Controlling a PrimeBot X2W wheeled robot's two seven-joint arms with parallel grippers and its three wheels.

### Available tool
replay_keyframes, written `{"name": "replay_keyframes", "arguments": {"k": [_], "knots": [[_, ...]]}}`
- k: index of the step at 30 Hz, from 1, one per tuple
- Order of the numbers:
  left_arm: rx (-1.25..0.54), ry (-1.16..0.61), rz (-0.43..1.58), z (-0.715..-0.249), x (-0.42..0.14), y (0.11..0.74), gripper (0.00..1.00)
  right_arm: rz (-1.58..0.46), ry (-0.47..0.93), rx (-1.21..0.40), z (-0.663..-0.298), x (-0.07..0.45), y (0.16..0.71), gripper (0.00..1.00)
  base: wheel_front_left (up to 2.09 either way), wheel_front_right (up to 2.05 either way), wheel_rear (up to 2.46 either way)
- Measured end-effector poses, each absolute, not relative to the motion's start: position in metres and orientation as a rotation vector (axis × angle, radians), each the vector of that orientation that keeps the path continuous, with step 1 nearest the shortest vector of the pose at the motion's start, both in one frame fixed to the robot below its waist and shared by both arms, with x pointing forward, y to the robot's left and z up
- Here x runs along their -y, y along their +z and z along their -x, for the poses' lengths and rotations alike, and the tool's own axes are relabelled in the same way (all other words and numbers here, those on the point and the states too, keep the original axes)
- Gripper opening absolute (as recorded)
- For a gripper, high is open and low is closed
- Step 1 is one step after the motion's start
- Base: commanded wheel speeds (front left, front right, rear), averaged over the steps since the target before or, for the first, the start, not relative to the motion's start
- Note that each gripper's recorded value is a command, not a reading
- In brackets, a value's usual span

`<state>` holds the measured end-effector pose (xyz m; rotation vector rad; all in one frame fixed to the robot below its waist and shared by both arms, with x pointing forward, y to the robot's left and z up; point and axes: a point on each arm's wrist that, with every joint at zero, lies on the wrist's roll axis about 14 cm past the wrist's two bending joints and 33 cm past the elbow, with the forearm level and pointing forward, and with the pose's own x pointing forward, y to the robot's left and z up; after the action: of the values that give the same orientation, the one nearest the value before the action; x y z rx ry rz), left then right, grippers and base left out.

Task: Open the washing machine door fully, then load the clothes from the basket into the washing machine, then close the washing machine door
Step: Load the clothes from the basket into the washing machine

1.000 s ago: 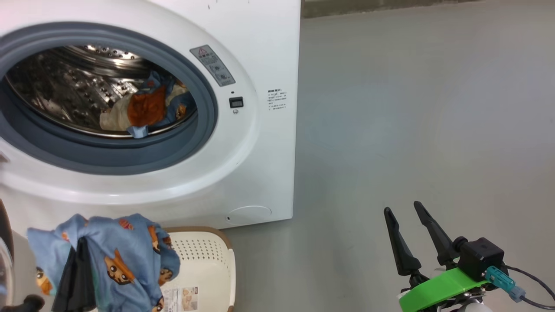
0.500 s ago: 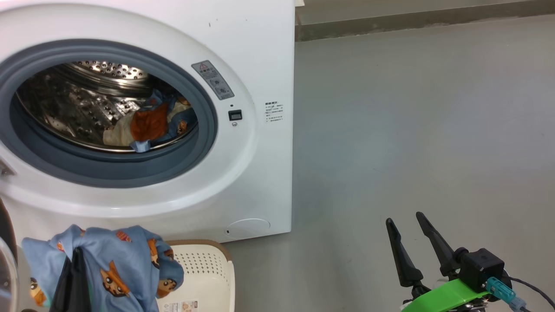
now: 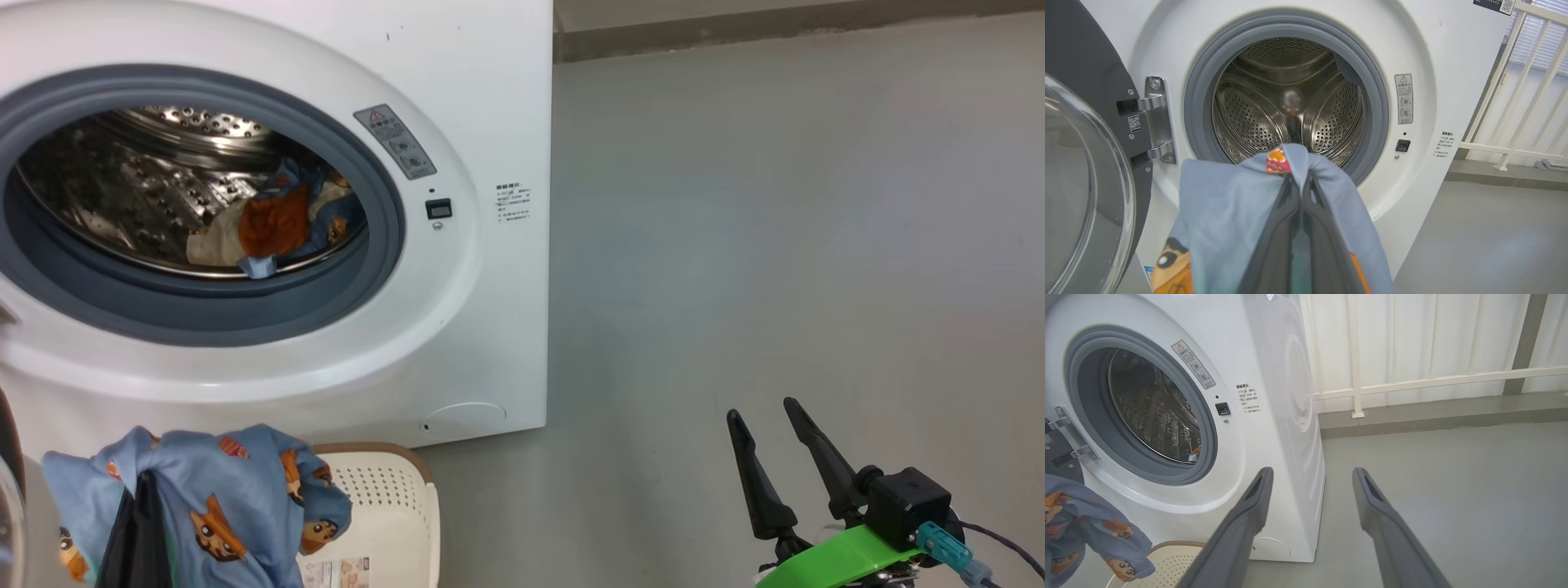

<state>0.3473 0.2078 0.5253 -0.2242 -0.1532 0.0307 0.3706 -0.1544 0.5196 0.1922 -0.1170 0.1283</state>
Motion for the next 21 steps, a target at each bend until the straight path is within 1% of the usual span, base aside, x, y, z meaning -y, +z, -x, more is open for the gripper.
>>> {"name": "replay_keyframes", "arguments": {"k": [7, 21], "knots": [[0.146, 0.036, 0.261, -0.359, -0.207, 0.522, 0.0, -0.198, 0.125, 0.086, -0.375, 0.154, 0.509, 1.0, 0.0, 0.0, 0.0], [0.26, 0.018, 0.244, -0.446, -0.209, 0.552, 0.0, -0.204, 0.121, 0.017, -0.402, 0.153, 0.483, 1.0, 0.0, 0.0, 0.0]]}}
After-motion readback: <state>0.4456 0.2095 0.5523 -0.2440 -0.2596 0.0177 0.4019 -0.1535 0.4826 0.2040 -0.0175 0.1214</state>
